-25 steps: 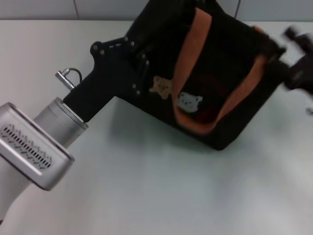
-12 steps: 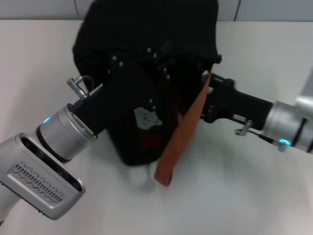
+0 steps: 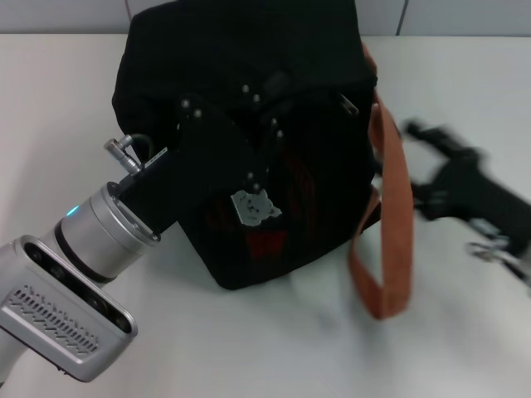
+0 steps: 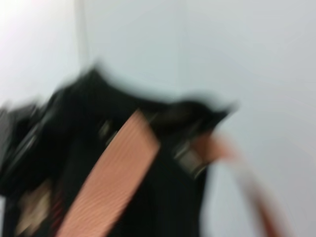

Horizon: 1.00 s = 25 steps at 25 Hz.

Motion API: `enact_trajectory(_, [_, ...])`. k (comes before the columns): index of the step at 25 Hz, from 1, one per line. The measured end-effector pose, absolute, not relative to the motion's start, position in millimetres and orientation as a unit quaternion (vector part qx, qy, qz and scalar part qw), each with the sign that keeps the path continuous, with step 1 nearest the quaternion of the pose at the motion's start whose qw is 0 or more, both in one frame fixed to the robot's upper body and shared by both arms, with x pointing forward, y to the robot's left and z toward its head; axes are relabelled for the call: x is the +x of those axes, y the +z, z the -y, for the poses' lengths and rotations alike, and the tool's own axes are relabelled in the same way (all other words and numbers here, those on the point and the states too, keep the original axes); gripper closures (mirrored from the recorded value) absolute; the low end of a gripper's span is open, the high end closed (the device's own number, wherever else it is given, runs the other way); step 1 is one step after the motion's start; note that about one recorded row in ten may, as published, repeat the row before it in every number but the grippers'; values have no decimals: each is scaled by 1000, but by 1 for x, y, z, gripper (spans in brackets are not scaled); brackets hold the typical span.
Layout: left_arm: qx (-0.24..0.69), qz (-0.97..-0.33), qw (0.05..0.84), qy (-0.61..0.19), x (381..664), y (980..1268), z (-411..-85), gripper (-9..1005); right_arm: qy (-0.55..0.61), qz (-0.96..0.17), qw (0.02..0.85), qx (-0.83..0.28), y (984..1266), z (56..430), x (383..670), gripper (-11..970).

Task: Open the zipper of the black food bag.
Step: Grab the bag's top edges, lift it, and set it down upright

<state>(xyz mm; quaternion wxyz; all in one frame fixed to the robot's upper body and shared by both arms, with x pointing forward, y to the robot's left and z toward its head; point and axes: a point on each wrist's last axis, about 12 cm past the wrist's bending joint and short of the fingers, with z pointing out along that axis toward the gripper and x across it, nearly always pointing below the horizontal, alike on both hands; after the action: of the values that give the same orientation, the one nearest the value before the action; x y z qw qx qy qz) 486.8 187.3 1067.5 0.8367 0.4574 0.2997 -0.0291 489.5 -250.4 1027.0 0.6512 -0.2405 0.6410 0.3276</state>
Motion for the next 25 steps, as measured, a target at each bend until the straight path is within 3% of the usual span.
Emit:
enact_trajectory(4, [458, -304, 835, -27, 487, 1066, -188, 911, 238, -574, 758, -198, 1036, 275, 461, 122])
enact_trajectory(9, [460, -306, 833, -27, 487, 1066, -188, 912, 147, -538, 808, -187, 1041, 268, 461, 122])
enact_trajectory(25, [458, -307, 834, -30, 486, 1066, -186, 910, 157, -542, 776, -282, 1043, 216, 502, 121])
